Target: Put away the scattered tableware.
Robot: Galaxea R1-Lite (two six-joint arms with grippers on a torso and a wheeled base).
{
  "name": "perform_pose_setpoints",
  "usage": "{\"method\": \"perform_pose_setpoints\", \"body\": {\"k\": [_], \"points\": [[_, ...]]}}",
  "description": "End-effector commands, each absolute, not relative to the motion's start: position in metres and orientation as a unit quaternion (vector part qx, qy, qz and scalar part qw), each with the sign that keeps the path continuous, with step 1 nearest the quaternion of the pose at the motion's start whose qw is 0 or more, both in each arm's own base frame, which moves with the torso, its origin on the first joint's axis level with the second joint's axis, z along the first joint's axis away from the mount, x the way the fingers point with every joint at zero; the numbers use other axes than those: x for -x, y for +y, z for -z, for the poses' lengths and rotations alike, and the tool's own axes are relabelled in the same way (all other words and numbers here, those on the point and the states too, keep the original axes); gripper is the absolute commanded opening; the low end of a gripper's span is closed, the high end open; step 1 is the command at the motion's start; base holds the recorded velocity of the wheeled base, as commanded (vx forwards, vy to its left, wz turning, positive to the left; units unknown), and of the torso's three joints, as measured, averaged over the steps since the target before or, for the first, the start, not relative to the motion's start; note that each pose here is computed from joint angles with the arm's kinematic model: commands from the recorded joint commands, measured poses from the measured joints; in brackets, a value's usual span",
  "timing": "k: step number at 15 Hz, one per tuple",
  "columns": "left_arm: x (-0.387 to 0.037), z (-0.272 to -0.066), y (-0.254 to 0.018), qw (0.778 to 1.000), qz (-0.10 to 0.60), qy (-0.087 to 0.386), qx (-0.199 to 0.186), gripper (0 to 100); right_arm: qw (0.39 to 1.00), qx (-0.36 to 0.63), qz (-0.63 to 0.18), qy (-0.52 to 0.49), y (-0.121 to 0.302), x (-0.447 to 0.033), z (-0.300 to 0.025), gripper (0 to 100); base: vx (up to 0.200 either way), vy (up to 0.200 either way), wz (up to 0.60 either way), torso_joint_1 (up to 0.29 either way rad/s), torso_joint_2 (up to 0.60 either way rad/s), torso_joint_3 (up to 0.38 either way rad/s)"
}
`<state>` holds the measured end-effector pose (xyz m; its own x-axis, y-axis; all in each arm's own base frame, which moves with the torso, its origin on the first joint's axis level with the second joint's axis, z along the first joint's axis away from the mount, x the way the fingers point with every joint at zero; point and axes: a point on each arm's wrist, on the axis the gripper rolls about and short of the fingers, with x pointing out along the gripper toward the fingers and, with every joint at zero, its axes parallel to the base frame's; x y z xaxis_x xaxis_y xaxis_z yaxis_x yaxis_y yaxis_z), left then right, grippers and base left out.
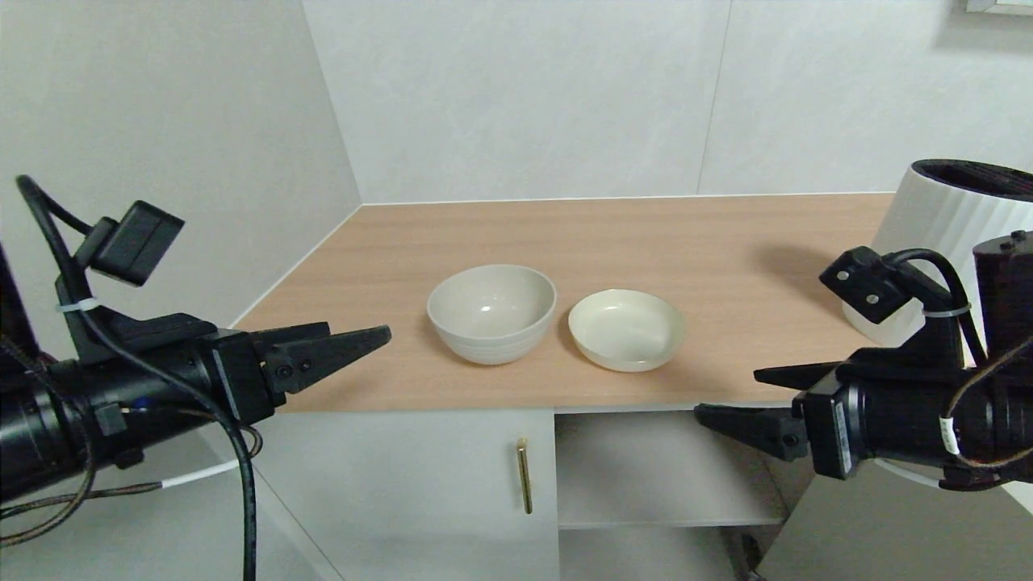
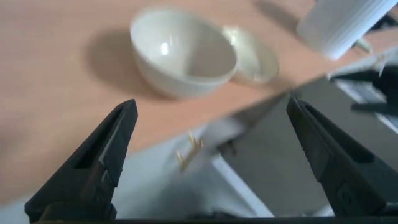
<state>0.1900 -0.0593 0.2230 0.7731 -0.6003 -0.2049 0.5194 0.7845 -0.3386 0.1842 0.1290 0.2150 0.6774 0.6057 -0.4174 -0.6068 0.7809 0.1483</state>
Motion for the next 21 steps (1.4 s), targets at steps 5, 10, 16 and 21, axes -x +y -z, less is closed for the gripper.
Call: {"method": "perform_pose_setpoints", "body": {"k": [5,10,16,21], "points": [[-0.203,-0.236,-0.075,0.896,0.290,0.272,0.195,100,0.953,-0.078,-0.169,0.241,0.162,-0.241,-0.215,100,0.000,0.000,0.00,0.000,0.00,0.000],[-0.234,-0.232,-0.092,0.864,0.246,0.321,0.301,100,0.962,-0.106,-0.075,0.240,0.182,-0.278,-0.198,100,0.000,0.000,0.00,0.000,0.00,0.000],[-0.269,-0.205,-0.116,0.871,0.165,0.341,0.312,100,0.962,-0.117,-0.073,0.234,0.181,-0.281,-0.198,100,0.000,0.000,0.00,0.000,0.00,0.000],[-0.288,-0.195,-0.123,0.876,0.132,0.310,0.346,100,0.962,-0.117,-0.073,0.235,0.180,-0.279,-0.197,100,0.000,0.000,0.00,0.000,0.00,0.000]]}}
